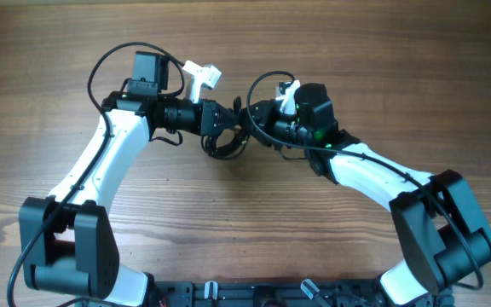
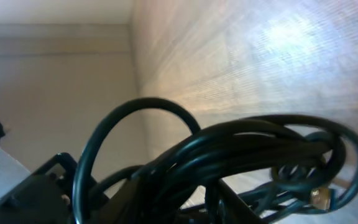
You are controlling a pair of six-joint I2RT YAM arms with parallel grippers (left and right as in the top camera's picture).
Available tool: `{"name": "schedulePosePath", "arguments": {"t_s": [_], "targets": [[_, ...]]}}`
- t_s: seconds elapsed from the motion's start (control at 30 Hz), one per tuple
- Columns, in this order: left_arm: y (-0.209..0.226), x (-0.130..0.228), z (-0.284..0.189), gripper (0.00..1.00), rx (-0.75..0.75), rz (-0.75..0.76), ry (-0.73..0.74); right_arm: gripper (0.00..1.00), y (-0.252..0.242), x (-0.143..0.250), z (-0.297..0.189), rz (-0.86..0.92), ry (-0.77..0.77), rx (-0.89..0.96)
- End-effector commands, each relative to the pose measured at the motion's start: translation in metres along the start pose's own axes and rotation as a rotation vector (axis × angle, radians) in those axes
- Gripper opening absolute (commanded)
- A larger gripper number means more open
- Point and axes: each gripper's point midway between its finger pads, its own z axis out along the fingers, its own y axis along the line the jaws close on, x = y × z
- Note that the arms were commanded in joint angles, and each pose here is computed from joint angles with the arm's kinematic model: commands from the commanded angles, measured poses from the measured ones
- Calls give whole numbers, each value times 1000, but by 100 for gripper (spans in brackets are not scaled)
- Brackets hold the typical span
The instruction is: Untangle cables
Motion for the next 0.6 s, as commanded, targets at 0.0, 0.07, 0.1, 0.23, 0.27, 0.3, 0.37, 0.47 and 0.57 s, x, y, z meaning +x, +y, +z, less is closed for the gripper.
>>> {"name": "schedulePosePath", "arguments": {"t_s": [0.0, 0.07, 0.1, 0.23, 0.27, 0.3, 0.37, 0.47, 0.57], "targets": [[-19, 0, 0, 4, 79, 112, 3, 35, 14, 0, 7, -83, -23, -56], [-5, 1, 1, 4, -3, 113, 10, 20, 13, 0, 7, -184, -24, -51], [8, -1, 0, 4, -78, 82, 8, 4, 11, 1, 7, -248, -21, -40], [41, -9, -6, 4, -270, -49, -31, 4, -11, -12, -1, -263, -29, 31], [49, -10, -8, 4, -322, -79, -41, 4, -18, -17, -6, -248, -27, 47], [58, -10, -11, 4, -373, -101, -48, 4, -22, -18, -8, -233, -22, 57], [76, -10, -20, 4, -487, -162, -73, 4, -38, -20, -13, -216, -12, 111], [77, -11, -20, 4, -494, -166, -77, 4, -53, -16, -16, -189, 10, 166], [78, -11, -20, 4, -494, -168, -76, 4, -53, -15, -15, -189, 12, 168]]}}
